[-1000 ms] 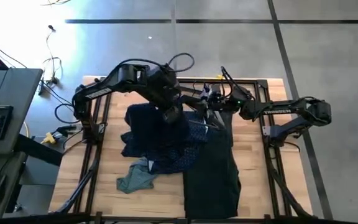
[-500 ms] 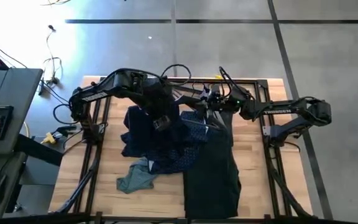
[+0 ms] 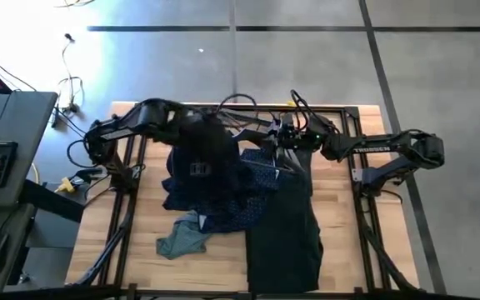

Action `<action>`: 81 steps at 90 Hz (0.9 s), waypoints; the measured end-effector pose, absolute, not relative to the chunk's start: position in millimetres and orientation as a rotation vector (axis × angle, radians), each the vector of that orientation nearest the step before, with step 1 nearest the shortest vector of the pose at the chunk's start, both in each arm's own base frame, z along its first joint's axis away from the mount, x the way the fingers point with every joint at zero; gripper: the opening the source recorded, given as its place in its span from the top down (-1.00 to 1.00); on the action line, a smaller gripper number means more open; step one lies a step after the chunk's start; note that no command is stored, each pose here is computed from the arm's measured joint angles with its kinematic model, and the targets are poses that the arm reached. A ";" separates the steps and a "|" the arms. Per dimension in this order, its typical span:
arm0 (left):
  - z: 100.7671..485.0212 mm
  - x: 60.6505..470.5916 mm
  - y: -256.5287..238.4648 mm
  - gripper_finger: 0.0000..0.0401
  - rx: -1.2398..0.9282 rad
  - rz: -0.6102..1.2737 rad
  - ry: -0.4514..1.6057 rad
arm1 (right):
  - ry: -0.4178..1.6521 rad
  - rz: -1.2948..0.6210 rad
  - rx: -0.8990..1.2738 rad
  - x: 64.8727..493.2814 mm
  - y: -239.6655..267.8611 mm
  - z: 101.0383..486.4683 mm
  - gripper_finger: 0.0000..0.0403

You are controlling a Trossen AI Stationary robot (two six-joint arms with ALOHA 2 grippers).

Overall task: Hang clothes
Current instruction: Insert the hanger into the blue polo shirt

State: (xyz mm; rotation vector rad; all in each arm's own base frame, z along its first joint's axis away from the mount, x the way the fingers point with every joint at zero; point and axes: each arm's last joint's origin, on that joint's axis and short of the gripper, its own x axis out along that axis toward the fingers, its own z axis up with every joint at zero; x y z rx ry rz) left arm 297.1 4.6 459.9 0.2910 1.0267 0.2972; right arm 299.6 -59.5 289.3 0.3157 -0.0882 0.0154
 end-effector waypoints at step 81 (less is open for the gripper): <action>402.7 309.1 55.5 0.24 -0.172 0.201 1.188 | -0.085 0.015 0.243 299.3 -61.2 289.0 0.86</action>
